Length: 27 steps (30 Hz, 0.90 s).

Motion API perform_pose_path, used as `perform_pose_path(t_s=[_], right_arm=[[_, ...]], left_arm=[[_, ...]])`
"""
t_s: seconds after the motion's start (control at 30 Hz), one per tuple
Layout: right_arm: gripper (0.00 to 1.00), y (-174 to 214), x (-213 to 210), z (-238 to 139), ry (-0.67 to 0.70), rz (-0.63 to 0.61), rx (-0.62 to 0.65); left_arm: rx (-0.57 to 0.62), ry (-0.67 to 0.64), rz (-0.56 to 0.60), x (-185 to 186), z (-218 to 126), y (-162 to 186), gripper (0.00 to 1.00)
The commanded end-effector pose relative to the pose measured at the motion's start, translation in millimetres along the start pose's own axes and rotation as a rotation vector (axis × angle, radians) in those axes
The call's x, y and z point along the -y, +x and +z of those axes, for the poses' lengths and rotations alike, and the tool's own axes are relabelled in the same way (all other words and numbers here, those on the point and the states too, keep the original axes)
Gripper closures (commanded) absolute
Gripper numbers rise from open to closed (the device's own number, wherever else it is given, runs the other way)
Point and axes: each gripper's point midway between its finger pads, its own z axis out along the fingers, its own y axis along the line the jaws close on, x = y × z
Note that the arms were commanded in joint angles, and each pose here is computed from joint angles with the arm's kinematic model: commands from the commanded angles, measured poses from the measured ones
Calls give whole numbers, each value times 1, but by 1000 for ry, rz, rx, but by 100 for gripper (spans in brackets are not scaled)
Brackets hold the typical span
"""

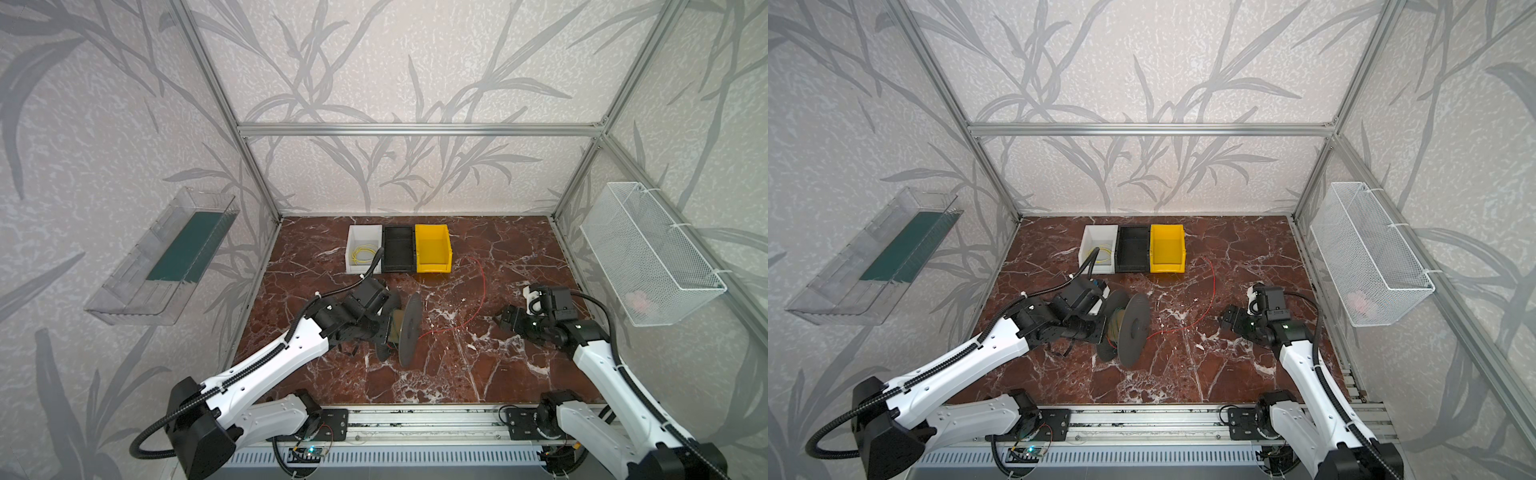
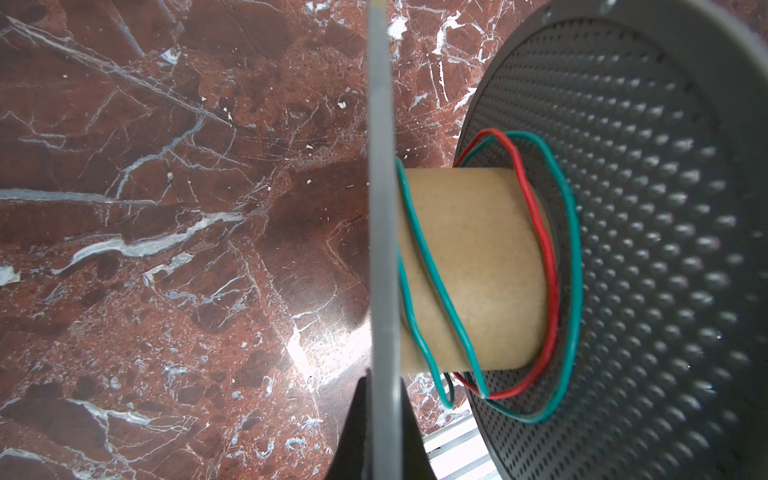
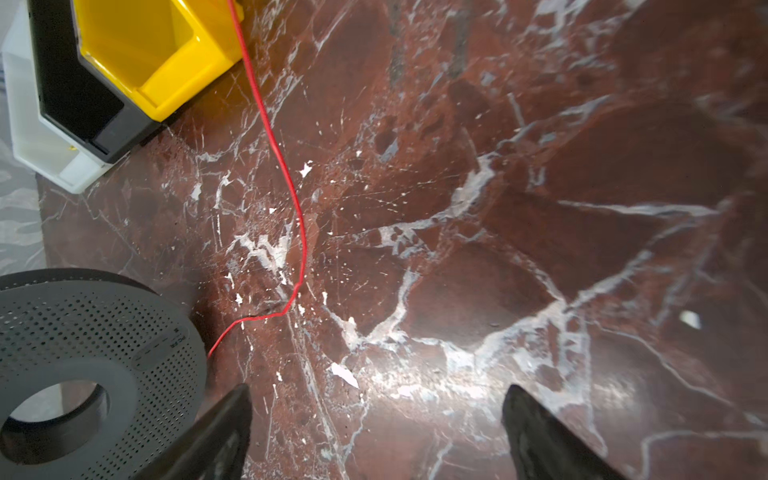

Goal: Wrap the cables

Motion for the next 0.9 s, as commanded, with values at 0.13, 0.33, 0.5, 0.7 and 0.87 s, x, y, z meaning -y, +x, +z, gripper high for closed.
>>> perform_pose_path(t_s=[0.13, 0.33, 0.5, 0.7, 0.87], right_arm=[[9, -49, -42, 8, -153, -148, 90], [10, -80, -30, 33, -58, -188, 126], [20, -106, -40, 62, -85, -174, 106], [60, -119, -43, 90, -103, -153, 55], [75, -121, -44, 95, -102, -147, 41]], left_arm=[[42, 48, -7, 9, -9, -6, 100], [25, 59, -13, 10, -10, 0, 100], [23, 58, -13, 9, -12, 1, 100], [24, 44, -12, 7, -13, 2, 100], [21, 38, -8, 6, -13, 3, 100]])
